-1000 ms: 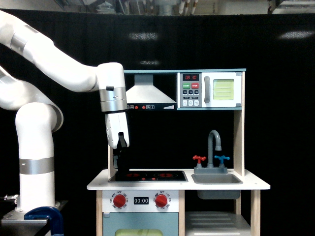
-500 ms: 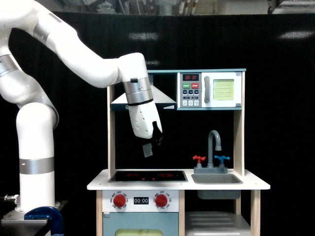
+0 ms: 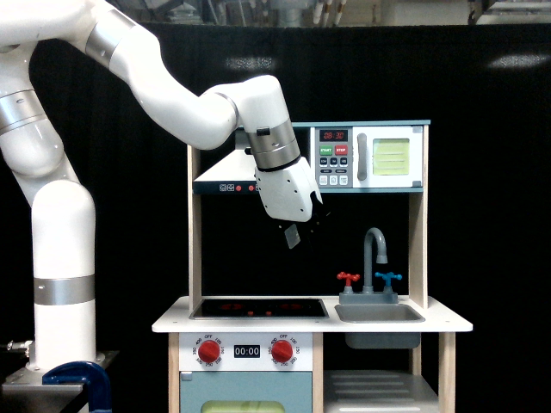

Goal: Open the oven door

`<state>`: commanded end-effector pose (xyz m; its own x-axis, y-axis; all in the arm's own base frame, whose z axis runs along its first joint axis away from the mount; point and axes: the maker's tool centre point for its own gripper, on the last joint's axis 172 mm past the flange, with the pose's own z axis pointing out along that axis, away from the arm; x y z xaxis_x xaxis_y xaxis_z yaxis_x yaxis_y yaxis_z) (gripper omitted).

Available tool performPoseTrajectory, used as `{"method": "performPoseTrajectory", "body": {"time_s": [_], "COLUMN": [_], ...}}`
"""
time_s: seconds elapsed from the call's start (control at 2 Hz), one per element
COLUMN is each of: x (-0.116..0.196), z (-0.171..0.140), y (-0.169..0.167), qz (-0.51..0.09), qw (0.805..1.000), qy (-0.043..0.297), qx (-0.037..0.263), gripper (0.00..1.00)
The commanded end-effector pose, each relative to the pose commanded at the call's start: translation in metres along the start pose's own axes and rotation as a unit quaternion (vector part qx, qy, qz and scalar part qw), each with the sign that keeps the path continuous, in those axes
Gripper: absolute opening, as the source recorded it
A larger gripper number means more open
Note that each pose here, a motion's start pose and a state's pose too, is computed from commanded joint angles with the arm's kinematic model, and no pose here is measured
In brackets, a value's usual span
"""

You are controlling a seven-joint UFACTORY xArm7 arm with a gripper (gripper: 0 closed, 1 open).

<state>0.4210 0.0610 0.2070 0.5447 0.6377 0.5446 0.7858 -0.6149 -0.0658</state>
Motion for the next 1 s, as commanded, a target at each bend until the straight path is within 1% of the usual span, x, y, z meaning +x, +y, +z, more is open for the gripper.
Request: {"method": "performPoseTrajectory", "body": {"time_s": [0.5, 1.0], "x": [0.065, 0.110], "z": [0.002, 0.006], "y": [0.028, 0.050], "qz": [-0.124, -0.238], "qw": [0.978, 0.918], "qy": [0.097, 0.156], "qx": [0.138, 0.277], "gripper": [1.00, 1.00]}}
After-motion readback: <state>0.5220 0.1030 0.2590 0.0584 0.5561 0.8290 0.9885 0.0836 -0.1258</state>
